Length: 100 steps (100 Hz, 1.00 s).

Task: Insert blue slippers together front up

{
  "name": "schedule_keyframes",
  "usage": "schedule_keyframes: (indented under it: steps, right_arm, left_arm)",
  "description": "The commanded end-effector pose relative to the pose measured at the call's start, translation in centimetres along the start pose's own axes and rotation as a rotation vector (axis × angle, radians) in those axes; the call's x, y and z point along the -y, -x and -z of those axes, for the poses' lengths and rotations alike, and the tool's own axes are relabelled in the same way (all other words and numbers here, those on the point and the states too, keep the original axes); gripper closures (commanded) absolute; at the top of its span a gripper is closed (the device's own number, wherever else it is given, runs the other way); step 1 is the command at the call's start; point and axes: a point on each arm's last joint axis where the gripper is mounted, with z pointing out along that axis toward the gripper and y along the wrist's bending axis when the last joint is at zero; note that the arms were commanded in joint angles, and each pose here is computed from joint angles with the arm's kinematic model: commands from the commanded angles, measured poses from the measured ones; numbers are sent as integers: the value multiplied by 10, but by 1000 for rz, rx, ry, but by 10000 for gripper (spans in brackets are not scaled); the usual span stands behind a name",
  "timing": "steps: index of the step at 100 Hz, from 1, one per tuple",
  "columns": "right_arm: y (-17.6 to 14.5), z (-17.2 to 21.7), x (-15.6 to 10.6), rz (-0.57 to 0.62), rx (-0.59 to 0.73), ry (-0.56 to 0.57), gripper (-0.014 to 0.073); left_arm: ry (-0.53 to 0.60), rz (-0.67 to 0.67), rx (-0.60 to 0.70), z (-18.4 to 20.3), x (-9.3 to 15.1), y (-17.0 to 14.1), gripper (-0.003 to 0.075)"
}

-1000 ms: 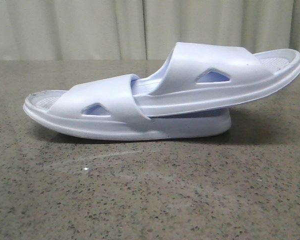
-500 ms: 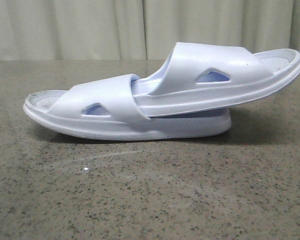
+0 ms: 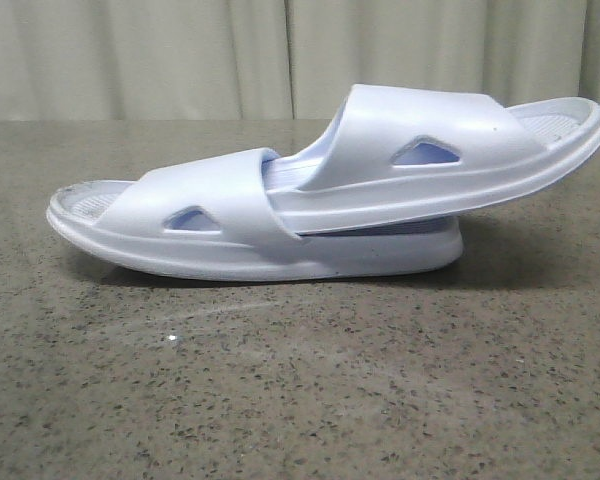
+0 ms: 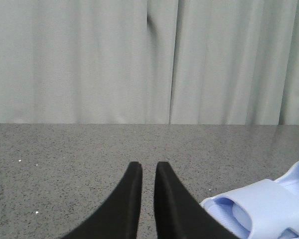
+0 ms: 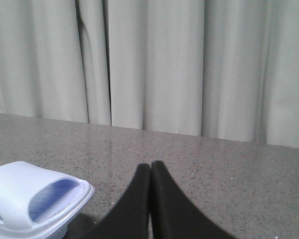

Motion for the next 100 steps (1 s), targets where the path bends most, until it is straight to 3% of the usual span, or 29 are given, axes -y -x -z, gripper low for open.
schedule_keyframes:
  steps: [1,13,18,26,31,69,100]
  right_arm:
    - [14,1,4,15,86,-38,702]
    - [14,1,4,15,86,-38,702]
    - [14,1,4,15,86,-38,702]
    - [14,1,4,15,86,-38,702]
    - [14,1,4,15,86,-38,702]
    - [14,1,4,15,86,-38,702]
    - [14,1,4,15,86,-38,702]
  left_arm:
    - [-2,15,22,0,1,9,704]
    - [-1,4,18,0,0,8,704]
    - [3,-58,11,0,0,7,704]
    - [9,-270,-10,1,0,5,704]
    - [15,-316,-15,2,-1,4,704]
    - [121,-175,-69,12,-14,-37,704]
    - [133,-216,-53,11,-16,-46,704]
